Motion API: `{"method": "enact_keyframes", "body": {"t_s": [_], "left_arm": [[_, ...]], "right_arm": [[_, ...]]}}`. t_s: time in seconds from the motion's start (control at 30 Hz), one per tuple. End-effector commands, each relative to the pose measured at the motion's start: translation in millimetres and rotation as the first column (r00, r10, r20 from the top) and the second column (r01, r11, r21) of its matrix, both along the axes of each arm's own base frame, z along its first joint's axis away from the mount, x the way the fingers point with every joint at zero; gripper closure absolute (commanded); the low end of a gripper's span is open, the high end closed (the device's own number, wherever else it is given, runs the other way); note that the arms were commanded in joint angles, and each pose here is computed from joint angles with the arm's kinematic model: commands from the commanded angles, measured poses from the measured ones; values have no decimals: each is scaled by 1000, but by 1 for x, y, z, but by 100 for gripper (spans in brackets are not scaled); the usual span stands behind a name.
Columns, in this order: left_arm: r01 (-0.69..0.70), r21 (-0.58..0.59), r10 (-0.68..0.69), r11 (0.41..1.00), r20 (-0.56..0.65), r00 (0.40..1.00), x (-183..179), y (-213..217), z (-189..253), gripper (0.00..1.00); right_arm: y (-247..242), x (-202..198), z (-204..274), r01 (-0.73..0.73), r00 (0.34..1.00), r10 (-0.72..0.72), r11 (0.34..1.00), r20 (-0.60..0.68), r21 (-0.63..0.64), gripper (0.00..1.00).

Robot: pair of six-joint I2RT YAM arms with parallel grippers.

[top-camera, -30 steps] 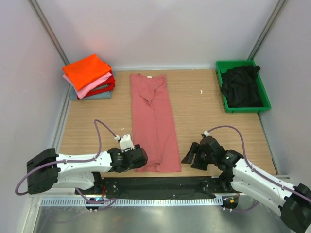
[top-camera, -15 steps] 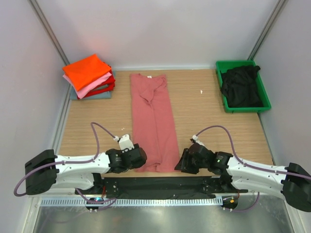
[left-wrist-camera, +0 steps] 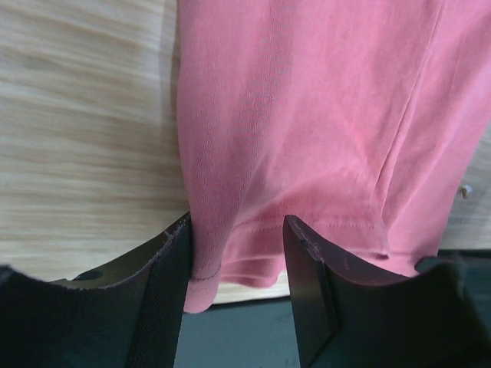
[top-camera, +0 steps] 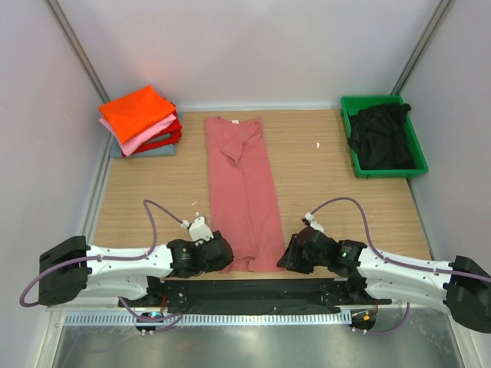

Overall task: Fold and stack the t-shirts
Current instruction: Fold the tshirt

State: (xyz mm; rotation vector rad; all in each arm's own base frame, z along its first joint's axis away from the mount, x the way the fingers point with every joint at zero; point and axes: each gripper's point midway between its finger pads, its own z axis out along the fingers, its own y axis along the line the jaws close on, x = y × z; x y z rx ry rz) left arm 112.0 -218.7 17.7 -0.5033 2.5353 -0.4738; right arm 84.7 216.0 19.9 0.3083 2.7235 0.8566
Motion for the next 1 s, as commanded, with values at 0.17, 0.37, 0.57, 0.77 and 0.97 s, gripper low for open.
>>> {"method": "enact_keyframes", "body": {"t_s": [0.17,0.37,0.57,0.77,0.97], "left_arm": [[72,249,-9,966,-243,970,-60,65,-45,44],[85,281,-7,956,-266,964,-69,72,-49,47],[70,317,12,946,-251,968,-67,77,-54,61],[80,365,8,927,-233,972,-63,79,-53,100],[144,407,-48,902,-237,970,-65,74,-26,100]], "right_arm": [[-14,2,-13,14,1000,-13,996,10,-91,59],[-20,2,-14,17,1000,-16,992,12,-124,59],[-24,0,-15,16,1000,-15,991,9,-133,64],[-25,-1,-15,8,1000,-7,990,7,-139,87],[-28,0,3,10,1000,-7,989,21,-145,99]]}}
